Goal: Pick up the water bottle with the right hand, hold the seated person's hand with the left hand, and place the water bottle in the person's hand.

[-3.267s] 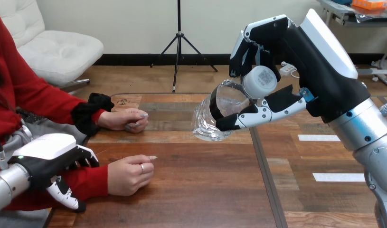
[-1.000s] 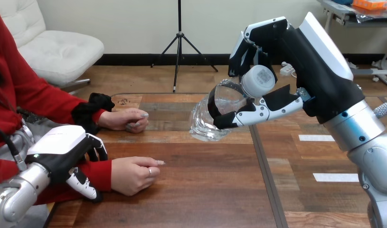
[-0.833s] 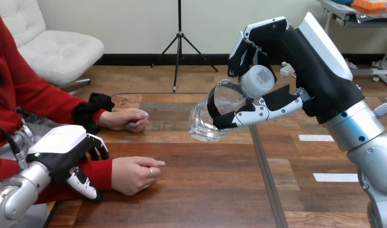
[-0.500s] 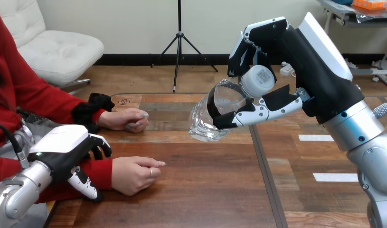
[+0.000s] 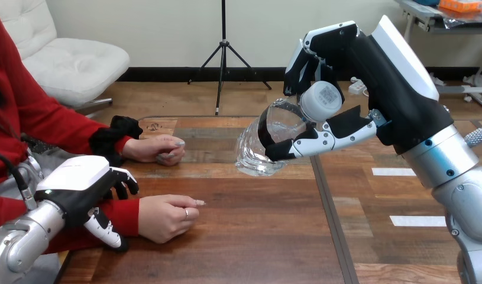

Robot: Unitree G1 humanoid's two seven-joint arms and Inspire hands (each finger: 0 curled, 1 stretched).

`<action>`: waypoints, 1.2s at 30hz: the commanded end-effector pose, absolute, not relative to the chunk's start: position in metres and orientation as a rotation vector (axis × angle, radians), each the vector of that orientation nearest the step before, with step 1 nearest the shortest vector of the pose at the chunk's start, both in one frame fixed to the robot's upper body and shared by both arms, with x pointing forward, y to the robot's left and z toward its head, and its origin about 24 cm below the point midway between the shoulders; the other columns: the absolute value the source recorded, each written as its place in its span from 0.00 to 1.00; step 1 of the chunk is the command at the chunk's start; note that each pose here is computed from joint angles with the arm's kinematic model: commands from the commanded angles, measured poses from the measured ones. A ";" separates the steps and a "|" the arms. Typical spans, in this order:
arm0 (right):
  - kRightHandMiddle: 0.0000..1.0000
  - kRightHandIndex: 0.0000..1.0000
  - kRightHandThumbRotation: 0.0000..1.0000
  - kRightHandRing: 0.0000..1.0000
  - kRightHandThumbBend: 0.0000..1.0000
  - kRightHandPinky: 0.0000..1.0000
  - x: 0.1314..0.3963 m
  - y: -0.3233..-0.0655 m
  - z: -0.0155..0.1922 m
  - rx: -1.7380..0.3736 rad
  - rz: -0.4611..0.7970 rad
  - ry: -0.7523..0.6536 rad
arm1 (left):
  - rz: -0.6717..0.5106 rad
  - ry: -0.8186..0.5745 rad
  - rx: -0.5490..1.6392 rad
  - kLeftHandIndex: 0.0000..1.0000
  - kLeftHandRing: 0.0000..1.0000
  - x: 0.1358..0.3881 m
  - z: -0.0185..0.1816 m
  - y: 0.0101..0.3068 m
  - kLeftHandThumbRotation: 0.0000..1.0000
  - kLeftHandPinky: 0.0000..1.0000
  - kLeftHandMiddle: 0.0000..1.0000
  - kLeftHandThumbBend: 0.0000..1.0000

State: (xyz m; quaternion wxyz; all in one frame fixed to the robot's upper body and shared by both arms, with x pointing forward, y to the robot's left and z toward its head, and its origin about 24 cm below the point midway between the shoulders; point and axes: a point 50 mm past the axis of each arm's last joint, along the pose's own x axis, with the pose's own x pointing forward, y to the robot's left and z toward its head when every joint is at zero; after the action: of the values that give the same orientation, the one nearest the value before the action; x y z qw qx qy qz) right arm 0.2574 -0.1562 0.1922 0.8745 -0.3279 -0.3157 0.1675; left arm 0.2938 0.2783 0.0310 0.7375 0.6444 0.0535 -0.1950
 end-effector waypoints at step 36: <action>0.17 0.22 0.00 0.12 1.00 0.07 0.261 -0.150 0.212 -0.652 0.305 -0.757 | -0.416 0.079 1.400 0.51 0.43 0.295 0.013 0.257 0.00 0.37 0.48 0.87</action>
State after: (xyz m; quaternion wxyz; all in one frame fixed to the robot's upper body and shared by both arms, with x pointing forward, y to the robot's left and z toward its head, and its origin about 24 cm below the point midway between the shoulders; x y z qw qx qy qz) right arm 0.2577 -0.1547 0.1913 0.8767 -0.3239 -0.3149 0.1652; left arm 0.2948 0.2681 0.0222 0.7495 0.6385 0.0362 -0.1709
